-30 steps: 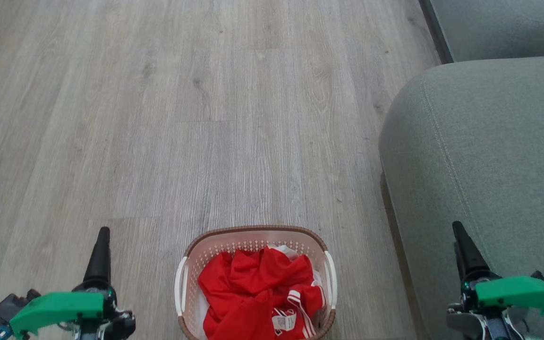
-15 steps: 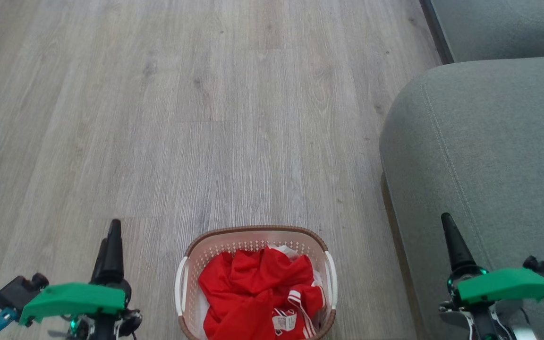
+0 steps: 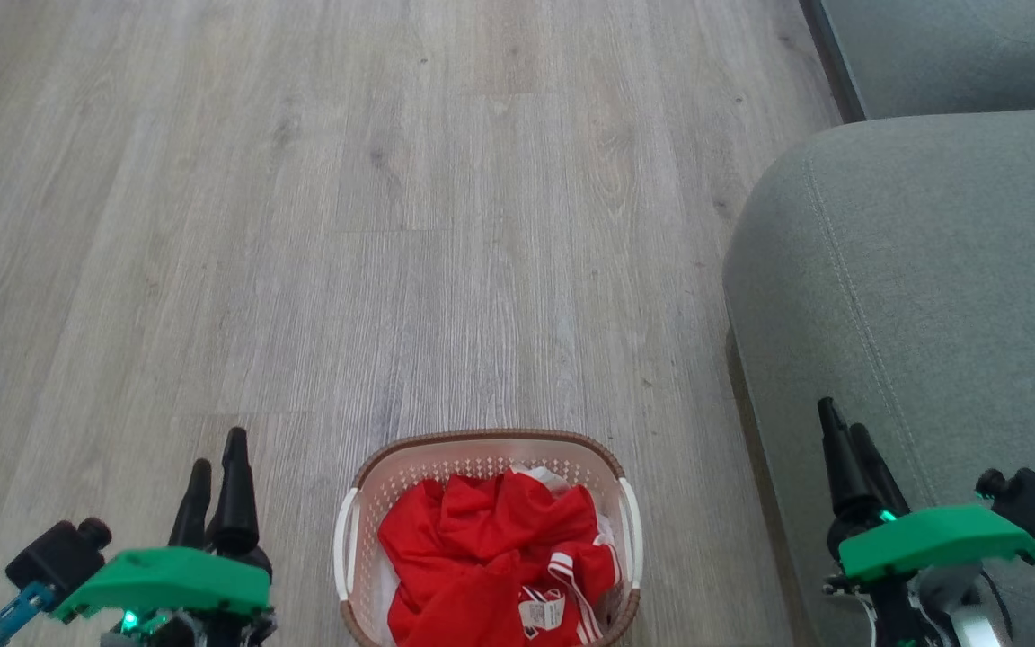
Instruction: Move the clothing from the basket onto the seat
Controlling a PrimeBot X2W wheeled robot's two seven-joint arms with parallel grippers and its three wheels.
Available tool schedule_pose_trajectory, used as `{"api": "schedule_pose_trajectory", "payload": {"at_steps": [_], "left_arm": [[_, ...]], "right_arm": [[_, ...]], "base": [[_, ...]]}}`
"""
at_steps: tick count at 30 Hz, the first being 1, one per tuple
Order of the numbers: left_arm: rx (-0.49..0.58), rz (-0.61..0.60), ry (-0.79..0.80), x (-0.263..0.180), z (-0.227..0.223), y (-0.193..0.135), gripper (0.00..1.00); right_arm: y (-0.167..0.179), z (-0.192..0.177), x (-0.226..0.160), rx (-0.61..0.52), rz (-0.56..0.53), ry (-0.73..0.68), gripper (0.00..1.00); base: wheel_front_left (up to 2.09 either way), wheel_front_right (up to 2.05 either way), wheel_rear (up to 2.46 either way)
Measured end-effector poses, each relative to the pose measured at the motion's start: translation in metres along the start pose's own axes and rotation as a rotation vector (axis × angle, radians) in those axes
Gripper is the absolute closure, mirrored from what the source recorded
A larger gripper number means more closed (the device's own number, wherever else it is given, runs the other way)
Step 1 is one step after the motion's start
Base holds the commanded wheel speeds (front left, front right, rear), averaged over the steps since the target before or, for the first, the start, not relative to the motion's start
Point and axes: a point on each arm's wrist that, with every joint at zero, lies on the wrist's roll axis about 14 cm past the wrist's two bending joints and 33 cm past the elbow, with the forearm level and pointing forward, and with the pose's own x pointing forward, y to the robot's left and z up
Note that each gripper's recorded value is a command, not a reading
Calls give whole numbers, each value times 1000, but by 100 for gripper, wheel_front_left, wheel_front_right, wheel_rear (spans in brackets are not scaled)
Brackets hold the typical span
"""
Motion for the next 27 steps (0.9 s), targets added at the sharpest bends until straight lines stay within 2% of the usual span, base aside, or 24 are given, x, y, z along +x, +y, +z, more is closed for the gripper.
{"api": "schedule_pose_trajectory", "payload": {"at_steps": [27], "left_arm": [[336, -4, -67, -11, 5, -2, 0]], "right_arm": [[20, -10, 0, -304, 82, 1, 0]], "base": [[0, 0, 0]]}}
